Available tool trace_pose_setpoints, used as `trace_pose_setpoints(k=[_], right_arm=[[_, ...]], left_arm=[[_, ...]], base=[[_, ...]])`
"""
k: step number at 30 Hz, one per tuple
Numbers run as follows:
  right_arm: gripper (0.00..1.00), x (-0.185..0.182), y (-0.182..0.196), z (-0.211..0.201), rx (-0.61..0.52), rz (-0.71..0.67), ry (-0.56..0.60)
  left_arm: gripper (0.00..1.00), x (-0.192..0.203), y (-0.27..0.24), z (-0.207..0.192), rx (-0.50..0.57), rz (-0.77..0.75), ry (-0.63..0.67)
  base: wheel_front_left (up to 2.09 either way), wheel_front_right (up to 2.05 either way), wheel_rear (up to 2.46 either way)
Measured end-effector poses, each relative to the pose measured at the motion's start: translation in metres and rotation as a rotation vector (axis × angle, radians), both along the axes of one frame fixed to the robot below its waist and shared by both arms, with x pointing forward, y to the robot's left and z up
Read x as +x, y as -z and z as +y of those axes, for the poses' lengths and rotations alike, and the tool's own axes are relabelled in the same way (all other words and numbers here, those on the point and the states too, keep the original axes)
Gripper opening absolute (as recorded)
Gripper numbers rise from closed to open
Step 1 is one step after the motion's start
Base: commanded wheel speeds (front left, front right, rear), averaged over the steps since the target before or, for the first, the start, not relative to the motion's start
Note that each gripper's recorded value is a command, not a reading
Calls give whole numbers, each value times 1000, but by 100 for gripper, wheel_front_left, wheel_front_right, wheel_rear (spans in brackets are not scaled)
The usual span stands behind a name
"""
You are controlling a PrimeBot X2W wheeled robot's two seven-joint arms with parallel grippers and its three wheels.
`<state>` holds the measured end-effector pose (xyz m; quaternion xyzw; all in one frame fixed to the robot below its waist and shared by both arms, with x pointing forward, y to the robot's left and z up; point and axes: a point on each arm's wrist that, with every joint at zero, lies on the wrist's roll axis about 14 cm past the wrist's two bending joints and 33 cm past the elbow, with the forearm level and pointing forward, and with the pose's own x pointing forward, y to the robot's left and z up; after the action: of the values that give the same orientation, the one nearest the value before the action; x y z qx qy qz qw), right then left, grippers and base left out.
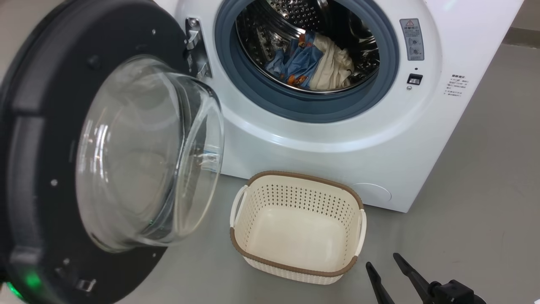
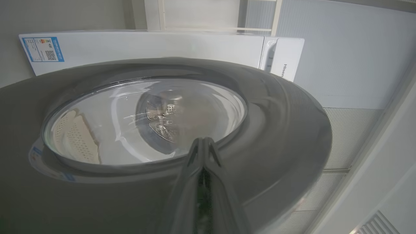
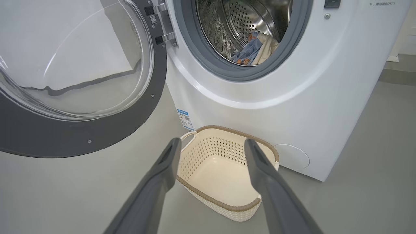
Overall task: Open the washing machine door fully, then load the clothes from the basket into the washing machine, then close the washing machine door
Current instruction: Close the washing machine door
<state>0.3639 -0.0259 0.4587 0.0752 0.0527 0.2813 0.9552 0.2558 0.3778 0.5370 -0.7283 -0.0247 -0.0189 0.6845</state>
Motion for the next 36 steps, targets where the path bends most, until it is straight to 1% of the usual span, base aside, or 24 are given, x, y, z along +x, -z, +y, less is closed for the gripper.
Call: trace_pose_setpoints(k=[6, 12, 21, 29, 36], right_arm=[[100, 0, 1, 4, 9, 8, -3], [100, 0, 3, 3, 14, 15, 4], [100, -1, 3, -1, 22, 20, 24], [100, -1, 6, -5, 23, 28, 37], [100, -1, 7, -14, 25, 33, 69]], left_arm=[[0, 3, -10, -32, 29, -34, 73], [0, 9, -22, -74, 58, -65, 183], [0, 12, -35, -124, 110, -89, 326], [0, 29, -38, -159, 131, -108, 395], [0, 55, -37, -185, 116, -133, 426]], base=[[0, 0, 0], [0, 0, 0], [0, 0, 0], [0, 0, 0], [0, 0, 0]])
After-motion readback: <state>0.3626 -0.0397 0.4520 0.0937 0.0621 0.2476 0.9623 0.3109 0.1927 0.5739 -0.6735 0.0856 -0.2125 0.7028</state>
